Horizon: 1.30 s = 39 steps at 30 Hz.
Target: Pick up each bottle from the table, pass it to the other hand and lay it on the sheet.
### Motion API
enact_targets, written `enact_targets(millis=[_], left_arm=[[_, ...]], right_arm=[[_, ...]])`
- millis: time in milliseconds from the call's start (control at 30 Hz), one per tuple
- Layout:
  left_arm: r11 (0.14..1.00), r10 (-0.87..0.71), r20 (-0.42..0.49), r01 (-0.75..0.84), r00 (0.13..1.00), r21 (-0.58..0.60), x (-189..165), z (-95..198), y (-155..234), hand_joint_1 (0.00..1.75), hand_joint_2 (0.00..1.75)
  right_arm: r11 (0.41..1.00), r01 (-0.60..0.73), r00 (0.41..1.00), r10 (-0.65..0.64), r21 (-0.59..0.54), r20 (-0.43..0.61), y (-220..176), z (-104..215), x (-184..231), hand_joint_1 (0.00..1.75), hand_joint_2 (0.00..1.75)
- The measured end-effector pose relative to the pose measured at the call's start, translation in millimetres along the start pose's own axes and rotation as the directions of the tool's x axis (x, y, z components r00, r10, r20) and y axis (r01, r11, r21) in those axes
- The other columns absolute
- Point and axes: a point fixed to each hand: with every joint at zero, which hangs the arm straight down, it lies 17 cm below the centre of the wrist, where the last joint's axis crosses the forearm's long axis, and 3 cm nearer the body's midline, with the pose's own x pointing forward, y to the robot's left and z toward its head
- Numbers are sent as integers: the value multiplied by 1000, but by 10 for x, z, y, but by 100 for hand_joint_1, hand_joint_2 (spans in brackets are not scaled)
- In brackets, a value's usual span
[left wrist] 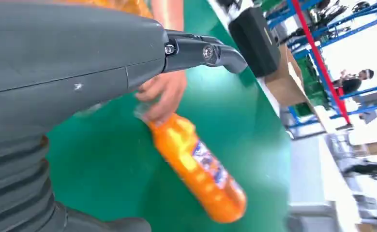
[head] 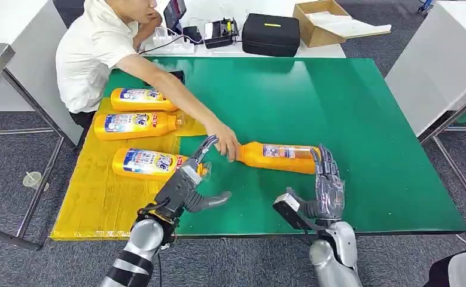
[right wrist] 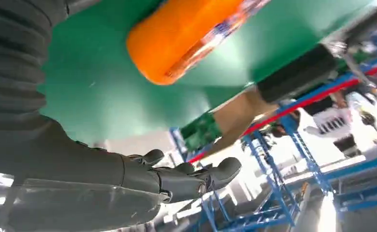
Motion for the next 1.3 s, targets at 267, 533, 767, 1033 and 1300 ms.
enact_targets(millis=[267, 533, 767, 1033, 1300], left_arm=[[994, 104, -32, -103, 994, 21, -47, 214, -121, 0, 175], [995, 96, -29, -96, 995, 17, -26, 216, -185, 0, 175], [995, 103, -16, -103, 995, -1, 17, 199, -240, 0, 175], [994, 106, -4, -106, 994, -19, 56, 180, -312, 0, 175], [994, 104, -1, -104, 995, -27, 65, 172, -353, 0, 175]], right_arm=[[978, -113, 990, 126, 177, -66, 241, 237, -433, 0, 175], [948, -153, 978, 186, 280, -96, 383, 198, -707, 0, 175], [927, -114, 982, 159, 357, -98, 588, 45, -844, 0, 175], [905, -129, 985, 163, 406, -49, 771, -160, -699, 0, 175], [885, -133, 985, 168, 447, -39, 886, -226, -669, 0, 175]])
